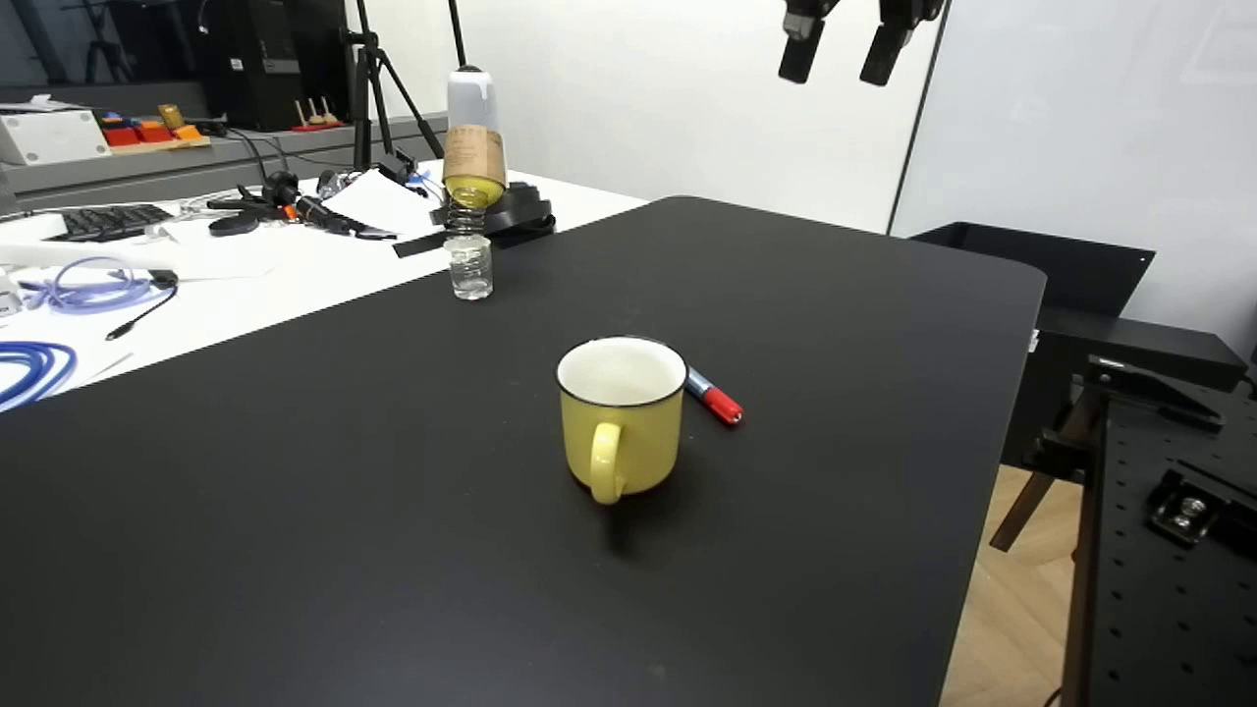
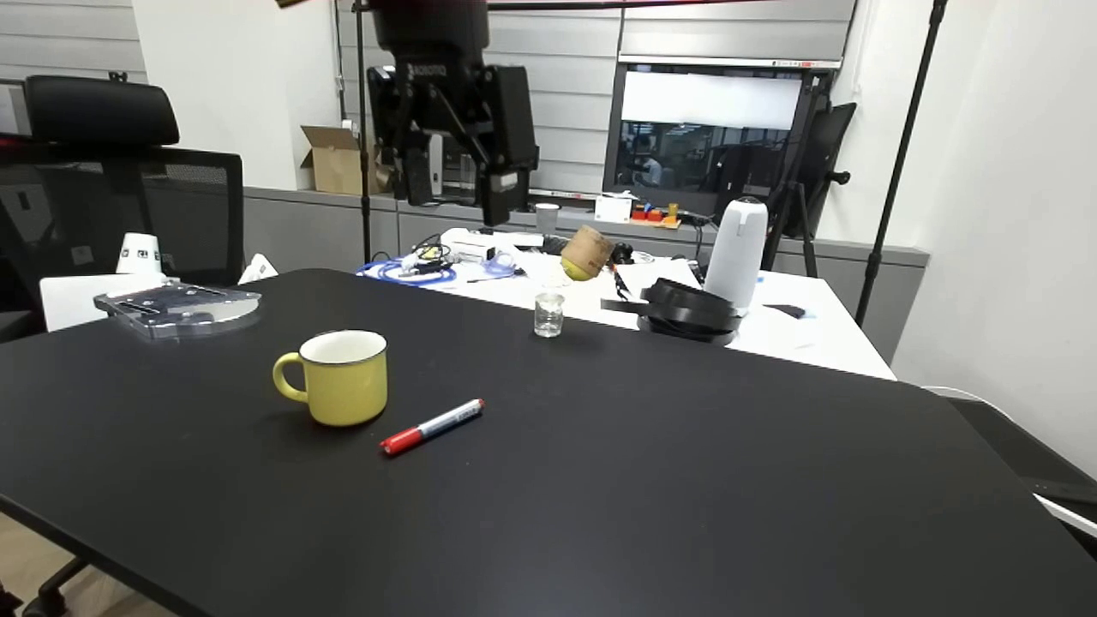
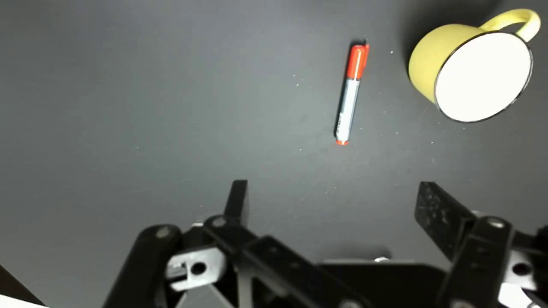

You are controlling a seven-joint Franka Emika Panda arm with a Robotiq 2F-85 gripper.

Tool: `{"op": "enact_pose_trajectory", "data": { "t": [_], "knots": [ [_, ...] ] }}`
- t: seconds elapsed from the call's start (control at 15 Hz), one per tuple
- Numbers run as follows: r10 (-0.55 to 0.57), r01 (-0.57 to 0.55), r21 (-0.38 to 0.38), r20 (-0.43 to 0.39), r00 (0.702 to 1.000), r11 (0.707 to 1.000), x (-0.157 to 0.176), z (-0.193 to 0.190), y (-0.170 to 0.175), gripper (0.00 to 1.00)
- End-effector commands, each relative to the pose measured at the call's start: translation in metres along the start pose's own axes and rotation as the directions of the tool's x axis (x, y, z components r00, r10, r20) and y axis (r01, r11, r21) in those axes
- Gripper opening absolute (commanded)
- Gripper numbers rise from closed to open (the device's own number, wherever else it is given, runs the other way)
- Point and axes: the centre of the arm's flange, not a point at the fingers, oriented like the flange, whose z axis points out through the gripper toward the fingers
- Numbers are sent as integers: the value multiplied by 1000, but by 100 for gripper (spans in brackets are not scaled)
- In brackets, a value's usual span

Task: Put the marker into the cup.

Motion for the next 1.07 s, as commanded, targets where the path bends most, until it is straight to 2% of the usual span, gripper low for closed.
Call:
{"op": "enact_pose_trajectory", "data": {
  "t": [0.0, 0.33, 0.73, 0.8, 0.87, 1.0],
  "knots": [
    [-4, 3, 19, 73, 997, 1000, 52, 40, -4, 100],
    [-45, 37, 44, 211, 977, 998, 77, 103, -37, 100],
    [-89, 64, 94, 293, 952, 993, 76, 167, -84, 100],
    [-93, 66, 95, 313, 945, 993, 72, 172, -90, 100],
    [-87, 67, 79, 286, 954, 995, 60, 161, -80, 100],
    [-95, 72, 84, 305, 947, 994, 59, 174, -89, 100]
  ]
}}
